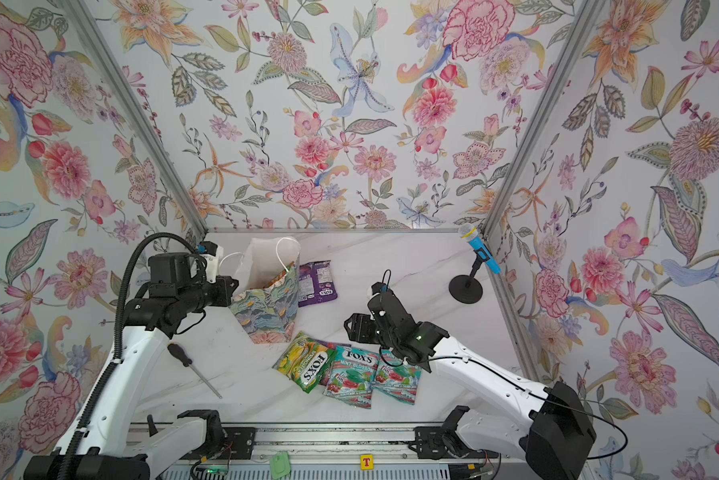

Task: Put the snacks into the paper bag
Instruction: 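Move the right gripper back down toward the remaining Fox's packets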

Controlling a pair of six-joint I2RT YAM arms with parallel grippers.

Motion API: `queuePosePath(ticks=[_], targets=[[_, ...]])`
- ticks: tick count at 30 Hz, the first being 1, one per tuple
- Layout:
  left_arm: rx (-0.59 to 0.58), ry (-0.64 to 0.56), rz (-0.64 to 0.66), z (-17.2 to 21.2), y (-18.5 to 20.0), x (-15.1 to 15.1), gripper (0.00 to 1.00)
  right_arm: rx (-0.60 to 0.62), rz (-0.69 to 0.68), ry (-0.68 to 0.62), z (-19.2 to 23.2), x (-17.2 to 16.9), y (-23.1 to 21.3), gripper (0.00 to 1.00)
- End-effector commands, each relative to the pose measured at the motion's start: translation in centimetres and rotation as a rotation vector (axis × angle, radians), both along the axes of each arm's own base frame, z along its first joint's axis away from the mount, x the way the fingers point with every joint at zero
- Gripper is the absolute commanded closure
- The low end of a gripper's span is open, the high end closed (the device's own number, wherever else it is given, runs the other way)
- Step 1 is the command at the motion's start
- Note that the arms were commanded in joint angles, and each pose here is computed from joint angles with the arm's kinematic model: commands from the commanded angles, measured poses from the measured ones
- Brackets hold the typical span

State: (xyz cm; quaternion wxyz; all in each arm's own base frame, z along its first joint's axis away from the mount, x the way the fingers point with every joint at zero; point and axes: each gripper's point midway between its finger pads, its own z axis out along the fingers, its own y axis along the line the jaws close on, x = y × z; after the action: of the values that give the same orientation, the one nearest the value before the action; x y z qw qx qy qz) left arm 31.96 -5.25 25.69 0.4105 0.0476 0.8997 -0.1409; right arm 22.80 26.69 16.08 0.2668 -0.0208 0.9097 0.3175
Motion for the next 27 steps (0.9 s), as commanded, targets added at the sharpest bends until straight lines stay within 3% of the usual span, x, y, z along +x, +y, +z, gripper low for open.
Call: queuePosePath(ticks=[1, 20, 27], targets=[[-0.012, 0.036, 0.013, -1.1, 0.2, -0.4, 0.94, 0.082, -0.048, 0.061, -1.0, -1.1, 1.0, 0.33], [-0.014, 0.035, 0.014, -1.1, 0.2, -0.7, 0.94, 0.199, 0.022, 0.24, -5.8, -6.2, 6.0, 0.37], [-0.015, 0.035, 0.013, -1.1, 0.2, -0.6, 0.94, 0.236, 0.025, 0.275, -7.2, -6.7, 7.4, 0.38]])
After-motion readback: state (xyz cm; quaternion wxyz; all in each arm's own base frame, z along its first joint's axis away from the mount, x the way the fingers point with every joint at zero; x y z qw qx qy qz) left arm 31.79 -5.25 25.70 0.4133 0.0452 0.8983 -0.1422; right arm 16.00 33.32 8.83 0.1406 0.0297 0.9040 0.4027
